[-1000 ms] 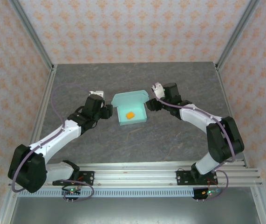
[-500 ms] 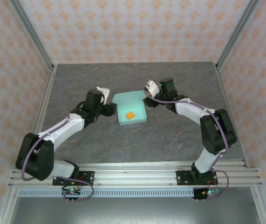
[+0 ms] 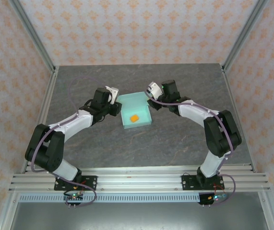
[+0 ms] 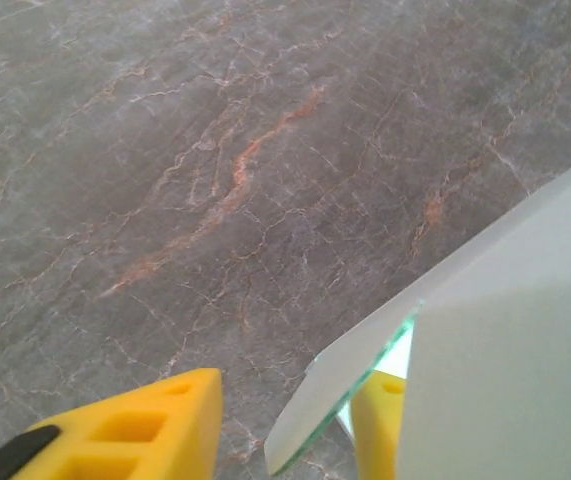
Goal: Fold the paper box
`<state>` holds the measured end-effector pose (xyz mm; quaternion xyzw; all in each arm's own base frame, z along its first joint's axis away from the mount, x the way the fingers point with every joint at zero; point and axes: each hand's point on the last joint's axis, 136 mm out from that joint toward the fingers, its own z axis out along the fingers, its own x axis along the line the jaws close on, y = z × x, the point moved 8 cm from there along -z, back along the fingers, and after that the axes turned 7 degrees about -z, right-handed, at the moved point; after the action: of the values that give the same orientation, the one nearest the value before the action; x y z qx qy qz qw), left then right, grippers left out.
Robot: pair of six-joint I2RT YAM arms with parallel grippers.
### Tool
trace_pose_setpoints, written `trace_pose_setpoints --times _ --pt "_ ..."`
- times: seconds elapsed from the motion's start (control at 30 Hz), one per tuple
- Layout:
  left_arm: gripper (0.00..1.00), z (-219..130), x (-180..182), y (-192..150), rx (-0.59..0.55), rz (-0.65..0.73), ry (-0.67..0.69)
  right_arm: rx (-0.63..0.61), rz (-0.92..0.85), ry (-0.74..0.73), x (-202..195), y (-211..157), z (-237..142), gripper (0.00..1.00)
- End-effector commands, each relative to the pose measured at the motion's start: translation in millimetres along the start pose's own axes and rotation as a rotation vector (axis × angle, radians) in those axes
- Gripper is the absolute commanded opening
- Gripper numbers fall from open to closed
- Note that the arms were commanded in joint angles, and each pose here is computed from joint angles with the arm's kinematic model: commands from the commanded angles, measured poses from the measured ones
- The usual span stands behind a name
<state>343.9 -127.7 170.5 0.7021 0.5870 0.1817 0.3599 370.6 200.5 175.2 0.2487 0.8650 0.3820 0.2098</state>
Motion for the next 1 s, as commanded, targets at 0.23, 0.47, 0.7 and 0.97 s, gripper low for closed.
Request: trace_pose_setpoints --times 0.23,0.47,0.7,0.97 --pt "0.21 6.1 -1.7 20.8 -0.084 -0.041 -0.03 0.014 0.085 -0.133 1.1 13.6 -2.4 0.13" --pt "0.1 6.3 -1.5 25.5 -0.124 -0.104 -0.028 0.026 0.216 -0.243 0.7 19.8 -5.1 0.1" --pt "0.07 6.6 -5.6 24.8 -0.174 -0.236 0.044 0.022 0.429 -0.39 11.5 31.8 -7.0 0.09" --pt "0.01 11.1 -26.1 20.9 -0.221 -0.377 0.195 0.013 0.564 -0.615 23.8 38.1 2.2 0.07"
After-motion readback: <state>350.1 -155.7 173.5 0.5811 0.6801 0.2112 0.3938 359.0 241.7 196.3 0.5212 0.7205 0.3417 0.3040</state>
